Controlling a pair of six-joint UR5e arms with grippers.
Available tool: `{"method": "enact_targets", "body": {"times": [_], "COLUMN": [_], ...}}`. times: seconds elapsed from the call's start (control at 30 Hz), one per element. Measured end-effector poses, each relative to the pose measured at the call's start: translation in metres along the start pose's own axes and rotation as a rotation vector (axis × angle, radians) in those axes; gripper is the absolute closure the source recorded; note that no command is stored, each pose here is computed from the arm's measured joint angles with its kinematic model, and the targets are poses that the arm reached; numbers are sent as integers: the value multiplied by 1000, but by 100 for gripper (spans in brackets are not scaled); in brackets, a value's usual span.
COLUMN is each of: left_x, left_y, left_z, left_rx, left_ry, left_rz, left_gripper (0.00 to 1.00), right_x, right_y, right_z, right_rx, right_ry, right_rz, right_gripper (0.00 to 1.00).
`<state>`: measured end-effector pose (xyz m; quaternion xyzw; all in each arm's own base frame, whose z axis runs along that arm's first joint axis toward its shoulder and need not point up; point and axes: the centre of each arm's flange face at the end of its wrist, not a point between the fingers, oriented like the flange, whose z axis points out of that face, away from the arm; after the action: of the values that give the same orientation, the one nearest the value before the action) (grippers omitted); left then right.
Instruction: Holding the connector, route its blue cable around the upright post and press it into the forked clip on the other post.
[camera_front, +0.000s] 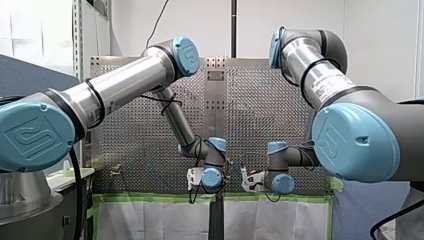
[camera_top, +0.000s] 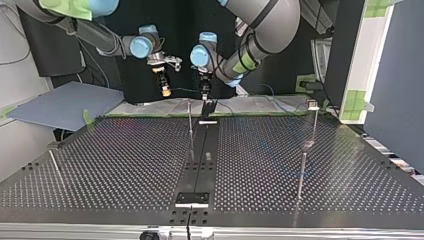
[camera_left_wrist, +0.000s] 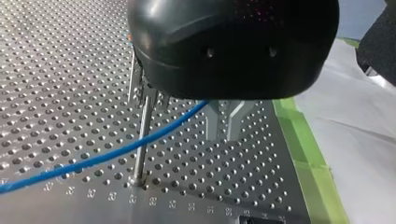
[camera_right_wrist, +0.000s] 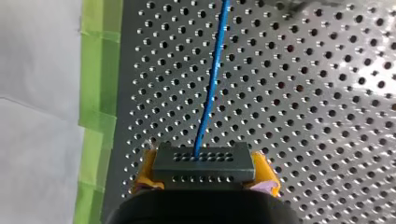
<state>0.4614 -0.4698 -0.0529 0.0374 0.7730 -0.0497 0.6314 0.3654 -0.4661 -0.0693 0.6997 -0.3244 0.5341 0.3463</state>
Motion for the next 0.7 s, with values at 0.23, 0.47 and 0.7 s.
{"method": "enact_targets", "body": {"times": [0.23,0.47,0.7], "left_x": [-2,-2,4], "left_y": [3,2,-3], "left_z": [6,13,21], "left_rx": [11,27,37], "left_ry": [-14,-19,-19], "left_rz": [-28,-47,-68], "left_gripper": [88,88,88], "right_x": [4,13,18], "right_y": [5,10,16], "right_z": [12,24,32], "right_rx": [-1,8,11], "right_ry": [1,22,32], "right_rz": [1,1,1], "right_gripper": [100,100,100]}}
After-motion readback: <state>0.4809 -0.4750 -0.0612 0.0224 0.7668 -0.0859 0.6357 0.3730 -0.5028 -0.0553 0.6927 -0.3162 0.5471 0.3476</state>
